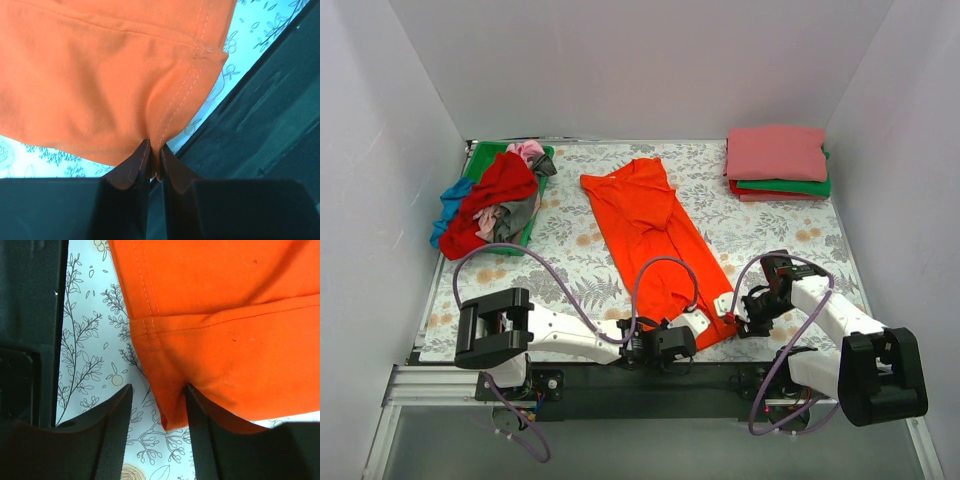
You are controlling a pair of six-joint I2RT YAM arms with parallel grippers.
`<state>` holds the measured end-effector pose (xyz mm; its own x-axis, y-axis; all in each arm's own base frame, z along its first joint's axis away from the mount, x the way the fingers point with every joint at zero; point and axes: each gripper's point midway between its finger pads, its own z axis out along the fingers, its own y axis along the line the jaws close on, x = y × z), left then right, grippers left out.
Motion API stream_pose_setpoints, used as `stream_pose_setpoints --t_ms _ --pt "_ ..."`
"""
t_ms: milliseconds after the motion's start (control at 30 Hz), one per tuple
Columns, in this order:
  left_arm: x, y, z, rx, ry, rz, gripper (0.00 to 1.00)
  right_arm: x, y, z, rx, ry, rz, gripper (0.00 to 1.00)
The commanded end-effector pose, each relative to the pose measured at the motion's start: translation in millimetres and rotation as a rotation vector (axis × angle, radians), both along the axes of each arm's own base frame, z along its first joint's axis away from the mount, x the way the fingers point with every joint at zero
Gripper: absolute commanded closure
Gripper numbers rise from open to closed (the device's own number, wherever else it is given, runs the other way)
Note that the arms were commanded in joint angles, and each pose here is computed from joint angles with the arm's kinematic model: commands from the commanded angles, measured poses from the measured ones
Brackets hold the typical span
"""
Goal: Fold and stack the t-shirts
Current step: Fold the tshirt
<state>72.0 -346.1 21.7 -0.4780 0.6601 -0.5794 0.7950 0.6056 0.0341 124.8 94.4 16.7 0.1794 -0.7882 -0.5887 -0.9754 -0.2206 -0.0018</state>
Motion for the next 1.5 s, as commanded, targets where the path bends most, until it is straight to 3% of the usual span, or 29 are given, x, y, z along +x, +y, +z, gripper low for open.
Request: stream_pose_setpoints --t_ms 0,133,300,333,367,400,567,767,1067,1267,1467 --pt "-1.6 5.7 11.1 -0.063 0.041 0.025 0.91 -7.0 -8.3 -20.2 -0.074 -0.012 0.008 0.48" --pt "-0.7 10.0 14.2 -0.138 0.097 0.046 0.91 -3.4 -9.8 -23.8 -0.089 -0.055 0.001 0.6" --pt "2.3 16.9 23.3 -0.22 0.168 0.058 0.91 -5.2 -8.9 -26.1 -0.091 -0.062 -0.004 0.67" --pt "3.8 16.1 25.1 -0.234 0.174 0.057 0.91 -5.0 -8.4 -25.8 -0.089 -0.063 -0.005 0.76" --pt "3.6 16.1 26.5 -0.243 0.183 0.051 0.91 -1.9 -7.1 -24.3 -0.087 -0.074 -0.008 0.97" --pt "4.3 16.6 28.6 -0.253 0.191 0.047 0.92 -0.3 -5.9 -23.0 -0.084 -0.074 -0.019 0.99" --pt "6.3 13.1 34.5 -0.274 0.211 0.015 0.92 6.0 4.1 -7.0 -0.051 -0.071 -0.035 0.99" --pt "23.2 12.0 49.0 -0.278 0.161 -0.007 0.95 37.7 36.7 49.6 0.036 -0.008 -0.135 0.99" --pt "126.0 32.6 87.6 -0.377 0.021 0.151 0.99 146.5 78.6 104.1 0.076 -0.011 -0.266 0.99" --pt "190.9 49.6 89.1 -0.41 0.025 0.229 1.0 218.8 109.1 110.4 0.079 0.006 -0.33 0.99" --pt "246.5 71.3 76.1 -0.392 0.046 0.307 1.0 265.8 123.4 93.3 0.058 0.021 -0.376 0.99"
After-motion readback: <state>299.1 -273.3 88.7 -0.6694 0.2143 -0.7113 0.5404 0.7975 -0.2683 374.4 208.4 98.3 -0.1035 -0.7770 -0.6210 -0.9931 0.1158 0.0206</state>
